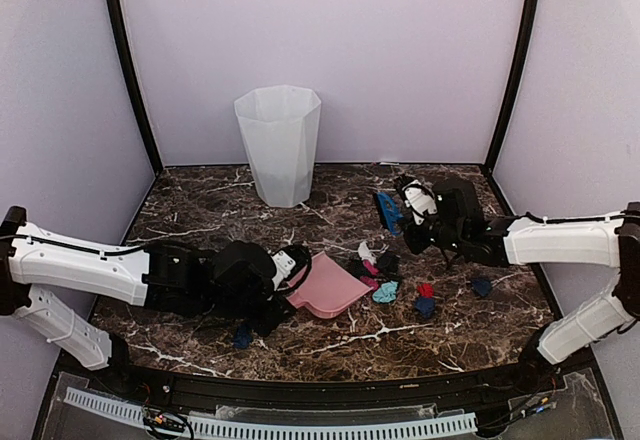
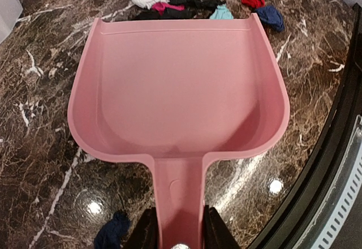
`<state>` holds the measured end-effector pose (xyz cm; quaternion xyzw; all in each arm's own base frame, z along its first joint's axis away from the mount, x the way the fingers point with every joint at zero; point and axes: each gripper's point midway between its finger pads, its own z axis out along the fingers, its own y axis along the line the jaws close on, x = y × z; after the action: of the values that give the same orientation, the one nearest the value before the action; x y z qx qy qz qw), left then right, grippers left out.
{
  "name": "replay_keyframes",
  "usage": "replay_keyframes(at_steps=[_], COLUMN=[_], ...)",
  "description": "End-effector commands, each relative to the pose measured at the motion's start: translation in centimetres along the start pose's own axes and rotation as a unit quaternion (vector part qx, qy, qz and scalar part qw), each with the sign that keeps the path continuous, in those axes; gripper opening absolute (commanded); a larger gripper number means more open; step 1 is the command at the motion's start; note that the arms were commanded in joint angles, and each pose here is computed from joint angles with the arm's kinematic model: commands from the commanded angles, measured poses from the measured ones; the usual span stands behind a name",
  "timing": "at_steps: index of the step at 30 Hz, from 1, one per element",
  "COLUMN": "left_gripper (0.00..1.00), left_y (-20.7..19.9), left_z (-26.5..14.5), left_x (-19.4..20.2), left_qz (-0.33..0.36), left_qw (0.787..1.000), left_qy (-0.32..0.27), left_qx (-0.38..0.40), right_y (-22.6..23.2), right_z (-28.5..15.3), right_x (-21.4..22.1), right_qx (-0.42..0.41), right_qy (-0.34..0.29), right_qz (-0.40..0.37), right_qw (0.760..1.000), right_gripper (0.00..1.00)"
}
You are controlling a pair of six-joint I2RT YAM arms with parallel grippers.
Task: Sweep away the paper scraps from the table
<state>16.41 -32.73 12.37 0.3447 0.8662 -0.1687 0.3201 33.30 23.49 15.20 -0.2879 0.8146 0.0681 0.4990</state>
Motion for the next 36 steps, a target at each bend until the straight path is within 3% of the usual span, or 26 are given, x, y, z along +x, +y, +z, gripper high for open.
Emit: replay_keyframes(at_steps=[1, 7, 15, 28, 31, 36], left_gripper=[0.00, 0.00, 0.00, 0.00, 0.00, 0.00], left_y=[0.0, 0.3, -0.2, 0.1, 0.1, -0.3], left_z=[-0.2, 1.5, 3.8, 6.3, 6.6, 6.6], left_x=[1.7, 2.5, 2.2, 2.3, 2.1, 2.0], left_qz=[0.011, 0.030, 0.046, 0.054, 0.050, 0.051], left_qw=[0.999, 0.994, 0.991, 0.986, 0.987, 0.988], left_qy=[0.049, 0.096, 0.111, 0.133, 0.132, 0.127], left_qx=[-0.008, -0.038, -0.054, -0.080, -0.079, -0.066], right_y=[1.7, 2.5, 4.2, 9.1, 10.5, 9.4], right_z=[1.1, 2.6, 4.7, 2.3, 0.9, -1.3], right_x=[-1.8, -0.3, 1.6, 3.2, 2.3, -1.7], right_qx=[-0.053, -0.068, -0.106, -0.208, -0.247, -0.242], right_qy=[-0.012, 0.009, 0.034, 0.082, 0.071, -0.014], right_qz=[-0.050, -0.073, -0.092, -0.054, -0.017, 0.075], right_qw=[0.997, 0.995, 0.990, 0.973, 0.966, 0.967], right_gripper=[0.00, 0.00, 0.00, 0.00, 0.00, 0.00])
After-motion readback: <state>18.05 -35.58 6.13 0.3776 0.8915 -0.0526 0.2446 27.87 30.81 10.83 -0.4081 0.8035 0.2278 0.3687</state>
